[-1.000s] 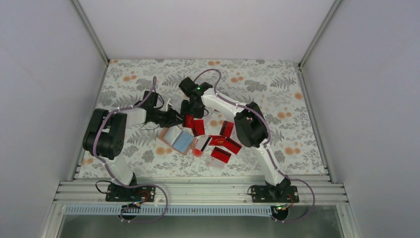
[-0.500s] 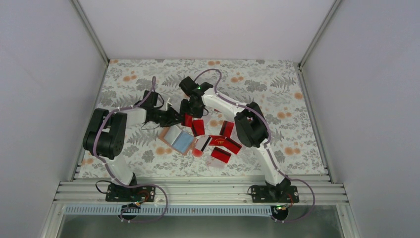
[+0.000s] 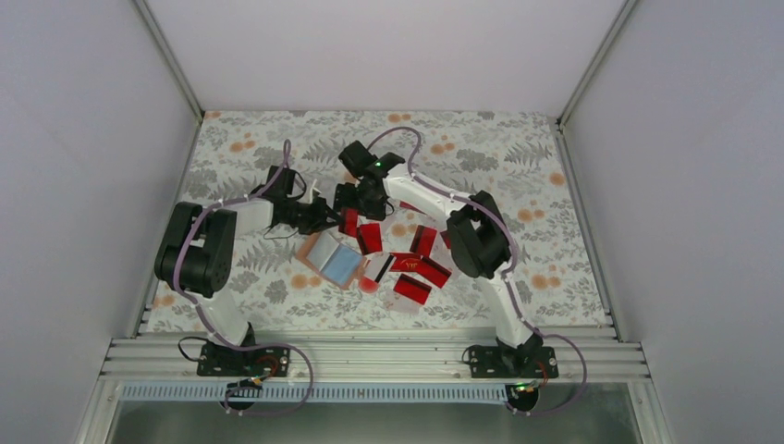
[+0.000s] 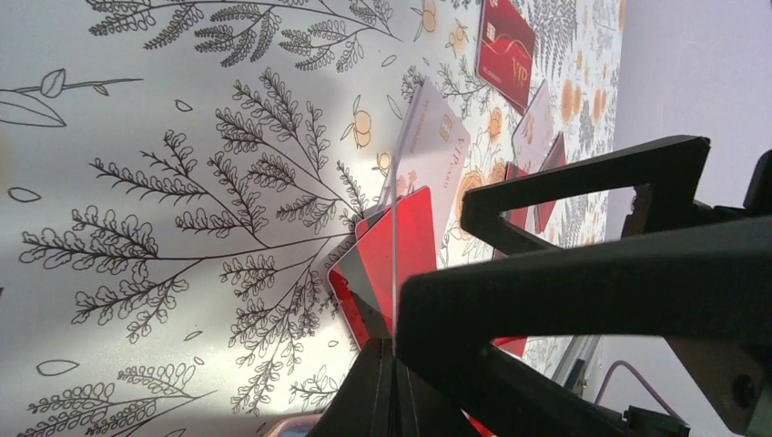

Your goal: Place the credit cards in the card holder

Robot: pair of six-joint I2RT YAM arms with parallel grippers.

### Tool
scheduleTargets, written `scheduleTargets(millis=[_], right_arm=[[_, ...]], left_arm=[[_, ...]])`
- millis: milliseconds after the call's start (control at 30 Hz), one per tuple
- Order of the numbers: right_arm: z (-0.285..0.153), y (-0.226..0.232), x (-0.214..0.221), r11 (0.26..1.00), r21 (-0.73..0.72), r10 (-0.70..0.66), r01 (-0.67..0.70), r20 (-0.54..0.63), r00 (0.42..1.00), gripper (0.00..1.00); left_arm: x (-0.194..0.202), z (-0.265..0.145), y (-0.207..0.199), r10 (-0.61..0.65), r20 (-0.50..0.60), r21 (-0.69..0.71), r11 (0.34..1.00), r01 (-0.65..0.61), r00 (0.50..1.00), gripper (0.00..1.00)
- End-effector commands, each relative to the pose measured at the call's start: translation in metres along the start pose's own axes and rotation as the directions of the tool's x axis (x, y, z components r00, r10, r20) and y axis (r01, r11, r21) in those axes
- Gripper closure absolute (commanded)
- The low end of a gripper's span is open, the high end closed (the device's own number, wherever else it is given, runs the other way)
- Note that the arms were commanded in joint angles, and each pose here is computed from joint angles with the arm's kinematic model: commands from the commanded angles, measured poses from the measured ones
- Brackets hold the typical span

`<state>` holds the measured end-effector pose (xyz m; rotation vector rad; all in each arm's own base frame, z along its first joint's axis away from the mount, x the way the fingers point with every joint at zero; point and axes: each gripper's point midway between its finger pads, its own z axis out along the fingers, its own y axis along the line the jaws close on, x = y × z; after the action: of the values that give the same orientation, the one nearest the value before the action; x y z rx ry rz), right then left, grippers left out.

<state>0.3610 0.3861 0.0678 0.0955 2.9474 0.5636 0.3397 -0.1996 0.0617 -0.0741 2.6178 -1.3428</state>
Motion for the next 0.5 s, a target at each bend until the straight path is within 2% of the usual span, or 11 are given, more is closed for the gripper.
scheduleTargets(millis=[0,300,467], right_arm=[[-0.022,0.002,0.001,0.999,-0.023,-0.031,0.032,0.02,0.999,0.1],[-0.054,-0.02,0.003,0.984,-0.058,-0.163,0.166,0.057,0.985,0.1],[-0.063,-0.022,0.018,0.961,-0.119,-0.248,0.251,0.04,0.968,0.1]], left_arm=[[-0.007,-0.004,-0.012,0.084,0.007,0.005,0.996,-0.084,0.996,0.98],[0.002,-0.021,-0.03,0.211,-0.054,0.01,0.978,-0.21,0.976,0.98],[0.007,-0.031,-0.03,0.197,-0.066,-0.019,0.98,-0.198,0.978,0.98]])
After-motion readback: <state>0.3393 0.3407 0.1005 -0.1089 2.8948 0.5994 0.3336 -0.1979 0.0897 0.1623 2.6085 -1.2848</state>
